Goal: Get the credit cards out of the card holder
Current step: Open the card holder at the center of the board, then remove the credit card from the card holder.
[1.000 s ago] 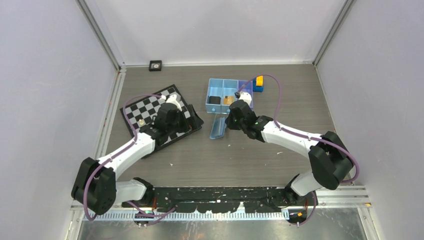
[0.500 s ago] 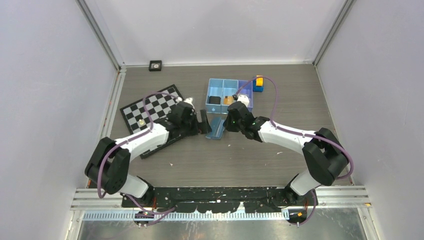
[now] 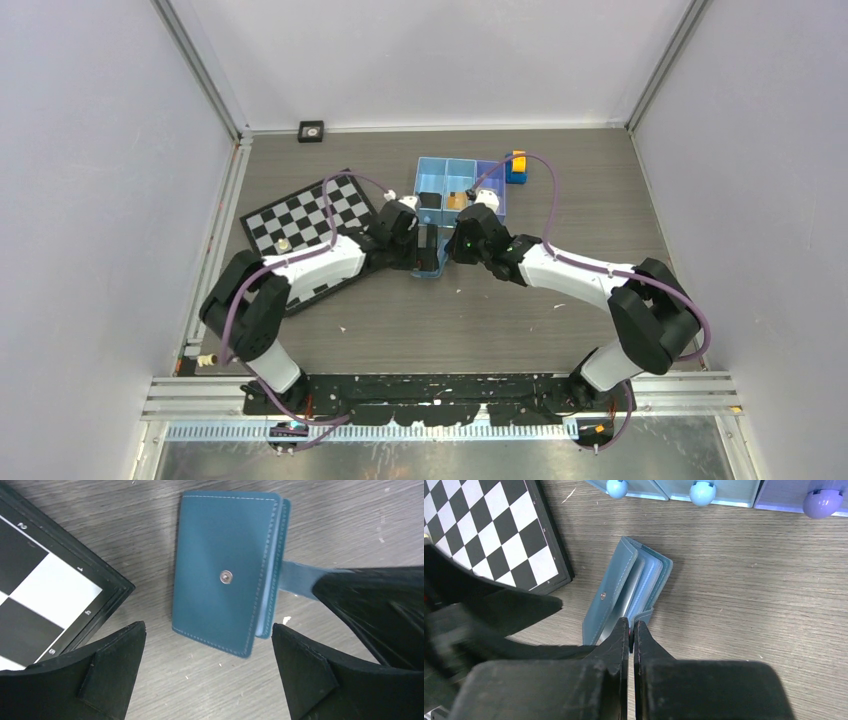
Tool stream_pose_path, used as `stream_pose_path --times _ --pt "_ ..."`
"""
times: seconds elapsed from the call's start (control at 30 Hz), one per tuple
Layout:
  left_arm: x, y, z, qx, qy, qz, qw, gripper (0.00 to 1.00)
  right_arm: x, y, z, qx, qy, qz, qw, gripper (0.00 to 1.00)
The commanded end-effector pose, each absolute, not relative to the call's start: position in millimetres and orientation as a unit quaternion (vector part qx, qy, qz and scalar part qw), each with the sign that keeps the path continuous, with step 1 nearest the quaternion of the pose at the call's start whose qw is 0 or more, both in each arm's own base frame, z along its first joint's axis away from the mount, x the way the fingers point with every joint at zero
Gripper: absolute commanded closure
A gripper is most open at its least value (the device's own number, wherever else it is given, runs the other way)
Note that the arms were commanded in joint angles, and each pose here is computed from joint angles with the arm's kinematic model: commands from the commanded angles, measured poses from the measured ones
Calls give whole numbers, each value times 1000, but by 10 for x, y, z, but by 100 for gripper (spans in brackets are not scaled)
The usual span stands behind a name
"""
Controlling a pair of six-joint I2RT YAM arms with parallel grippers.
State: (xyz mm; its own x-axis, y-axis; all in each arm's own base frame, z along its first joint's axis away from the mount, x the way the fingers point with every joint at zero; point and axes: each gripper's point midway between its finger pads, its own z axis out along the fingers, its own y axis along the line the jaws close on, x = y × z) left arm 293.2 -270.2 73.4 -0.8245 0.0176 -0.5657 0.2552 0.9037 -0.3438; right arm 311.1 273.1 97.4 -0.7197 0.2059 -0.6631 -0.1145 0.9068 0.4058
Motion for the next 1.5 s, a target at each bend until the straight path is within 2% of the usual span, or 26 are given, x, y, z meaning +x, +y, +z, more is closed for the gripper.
stream_pose_path --times 0.0,0.1,0.27,0.43,0.63,0.7,0.77,0.9,1.1,1.3,1.47 --pt "3045 -2730 633 81 936 -191 285 1 3183 2791 1271 30 879 248 406 100" --pt "3039 -2739 539 77 943 -193 261 7 3179 2769 1295 33 877 247 411 99" --pt "3060 -2697 395 34 946 -235 222 24 3180 2750 1308 36 875 247 414 99" --pt "3041 -2687 253 24 954 -236 185 43 3185 2721 1303 40 875 241 417 99" --pt "3056 -2668 277 11 950 -253 182 58 3198 2668 1295 46 876 232 421 100" --pt "3061 -2663 333 14 947 -257 191 60 3201 2651 1289 49 876 231 421 99" --pt "3057 -2648 404 15 945 -259 201 59 3200 2648 1292 50 875 232 421 99" --pt "3078 -2566 532 13 940 -252 231 44 3190 2661 1318 46 874 238 422 100" --pt "3072 -2576 630 41 934 -236 264 30 3156 2711 1348 37 873 252 416 99" --pt "3047 -2650 827 80 918 -230 314 23 3124 2669 1370 36 875 247 415 100" --pt "3090 -2639 978 80 901 -241 353 22 3110 2591 1316 45 879 234 413 99"
